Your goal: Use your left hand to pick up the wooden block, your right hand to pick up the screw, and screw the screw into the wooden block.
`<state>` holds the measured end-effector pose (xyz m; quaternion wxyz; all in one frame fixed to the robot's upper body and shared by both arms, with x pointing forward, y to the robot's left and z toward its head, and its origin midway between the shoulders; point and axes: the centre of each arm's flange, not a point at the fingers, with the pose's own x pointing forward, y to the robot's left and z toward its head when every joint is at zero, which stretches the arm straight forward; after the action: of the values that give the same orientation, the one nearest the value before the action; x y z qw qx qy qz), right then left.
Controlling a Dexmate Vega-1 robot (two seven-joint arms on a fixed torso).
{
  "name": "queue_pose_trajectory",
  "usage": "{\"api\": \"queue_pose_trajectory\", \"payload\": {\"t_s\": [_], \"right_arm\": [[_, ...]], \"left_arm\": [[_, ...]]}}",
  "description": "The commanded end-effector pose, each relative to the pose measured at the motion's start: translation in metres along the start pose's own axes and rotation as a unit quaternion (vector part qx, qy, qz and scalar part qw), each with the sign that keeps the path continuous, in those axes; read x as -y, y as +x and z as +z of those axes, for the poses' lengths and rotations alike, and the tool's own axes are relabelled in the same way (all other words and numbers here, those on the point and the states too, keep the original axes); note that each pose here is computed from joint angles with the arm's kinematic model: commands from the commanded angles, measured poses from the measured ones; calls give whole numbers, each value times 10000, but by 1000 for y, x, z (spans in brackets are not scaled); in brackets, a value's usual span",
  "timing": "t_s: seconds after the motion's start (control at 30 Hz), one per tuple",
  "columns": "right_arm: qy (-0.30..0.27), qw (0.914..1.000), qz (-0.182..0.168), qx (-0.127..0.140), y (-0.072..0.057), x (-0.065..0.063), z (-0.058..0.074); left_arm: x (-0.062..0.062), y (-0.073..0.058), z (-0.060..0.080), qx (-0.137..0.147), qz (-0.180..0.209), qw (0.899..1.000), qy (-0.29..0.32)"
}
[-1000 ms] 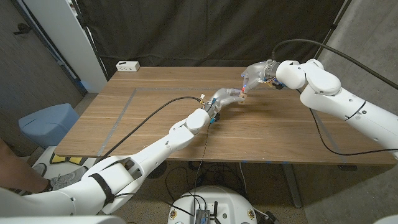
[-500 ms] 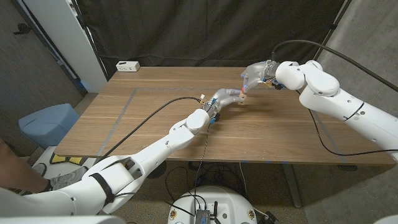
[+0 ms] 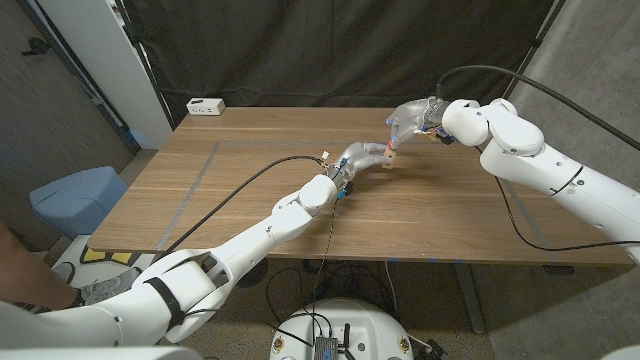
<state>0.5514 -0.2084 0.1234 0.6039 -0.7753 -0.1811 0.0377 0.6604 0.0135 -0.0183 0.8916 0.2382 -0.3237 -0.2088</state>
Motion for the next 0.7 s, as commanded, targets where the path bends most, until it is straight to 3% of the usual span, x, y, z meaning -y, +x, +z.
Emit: {"api": "queue_pose_trajectory", "payload": {"t_s": [0.03,0.7], "right_arm": [[11,10000,-85,-2,1,-1,0],[3,9998,-201,-93,3,-4,1]], "left_arm": [[-1,1,0,0,-9,10000,8],[1,1,1,-7,-9,10000,15]]}}
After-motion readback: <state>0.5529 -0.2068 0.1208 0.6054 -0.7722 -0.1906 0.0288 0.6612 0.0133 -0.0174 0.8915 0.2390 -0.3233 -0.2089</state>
